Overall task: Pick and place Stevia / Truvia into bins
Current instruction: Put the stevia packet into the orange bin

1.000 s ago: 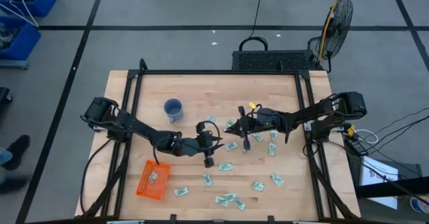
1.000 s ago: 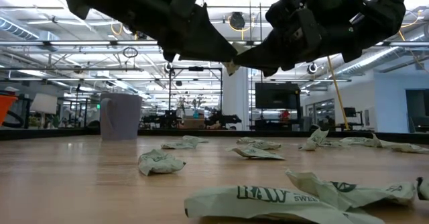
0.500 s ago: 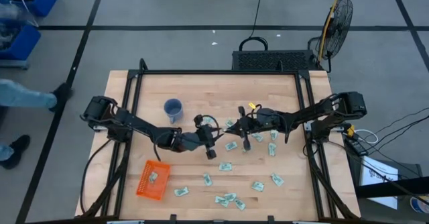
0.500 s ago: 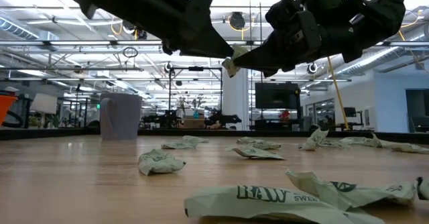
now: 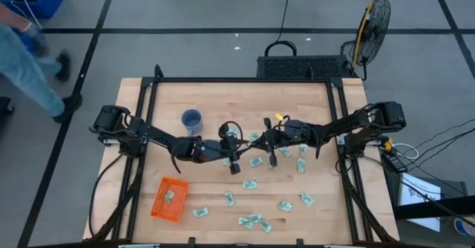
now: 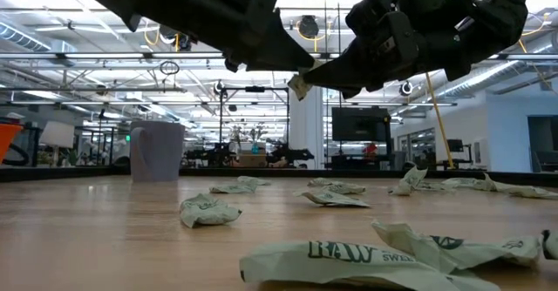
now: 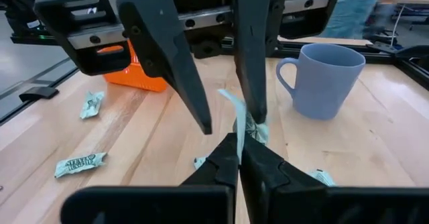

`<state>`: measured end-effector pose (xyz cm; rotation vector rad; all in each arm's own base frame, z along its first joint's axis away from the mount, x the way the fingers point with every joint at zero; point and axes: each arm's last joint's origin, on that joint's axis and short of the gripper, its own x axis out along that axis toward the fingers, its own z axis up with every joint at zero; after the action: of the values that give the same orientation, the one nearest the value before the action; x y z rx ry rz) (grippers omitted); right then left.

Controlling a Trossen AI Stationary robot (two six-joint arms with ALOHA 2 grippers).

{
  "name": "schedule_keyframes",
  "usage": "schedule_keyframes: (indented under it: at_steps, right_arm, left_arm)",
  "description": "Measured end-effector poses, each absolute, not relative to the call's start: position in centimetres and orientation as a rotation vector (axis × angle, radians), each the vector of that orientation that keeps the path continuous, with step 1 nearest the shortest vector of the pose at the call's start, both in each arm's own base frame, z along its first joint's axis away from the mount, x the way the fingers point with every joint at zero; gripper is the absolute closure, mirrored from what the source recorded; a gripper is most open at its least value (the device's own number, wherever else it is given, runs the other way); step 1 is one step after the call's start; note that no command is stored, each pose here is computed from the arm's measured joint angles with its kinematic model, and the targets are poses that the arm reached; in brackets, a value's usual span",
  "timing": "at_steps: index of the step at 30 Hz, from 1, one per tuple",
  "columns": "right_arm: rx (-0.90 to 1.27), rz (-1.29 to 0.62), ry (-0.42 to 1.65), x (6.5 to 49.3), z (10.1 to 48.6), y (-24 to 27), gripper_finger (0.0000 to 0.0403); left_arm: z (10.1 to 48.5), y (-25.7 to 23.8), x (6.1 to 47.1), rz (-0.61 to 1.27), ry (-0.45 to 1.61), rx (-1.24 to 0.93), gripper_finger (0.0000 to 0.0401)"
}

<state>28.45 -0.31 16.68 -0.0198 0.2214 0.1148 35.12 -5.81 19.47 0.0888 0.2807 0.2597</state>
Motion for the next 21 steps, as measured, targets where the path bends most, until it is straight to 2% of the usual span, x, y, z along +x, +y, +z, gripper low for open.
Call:
schedule_keyframes:
  at_steps: [5, 12, 17, 21]
  right_arm:
    - [-0.02, 0.115, 0.221, 28.45, 16.68, -0.31, 0.0399]
    - [-0.02, 0.116, 0.221, 28.45, 16.68, -0.29, 0.0399]
    - [0.007, 0.109, 0.208, 28.48, 16.82, -0.31, 0.0392]
    - [0.001, 0.11, 0.206, 28.49, 16.84, -0.31, 0.0362]
  left_arm:
    - [19.47, -5.81, 35.12, 0.259, 0.282, 0.095, 0.0301]
    - [19.46, -5.79, 35.12, 0.262, 0.282, 0.095, 0.0391]
    - [19.47, -5.77, 35.11, 0.274, 0.281, 0.097, 0.0393]
    - [19.46, -5.76, 35.1, 0.275, 0.282, 0.097, 0.0396]
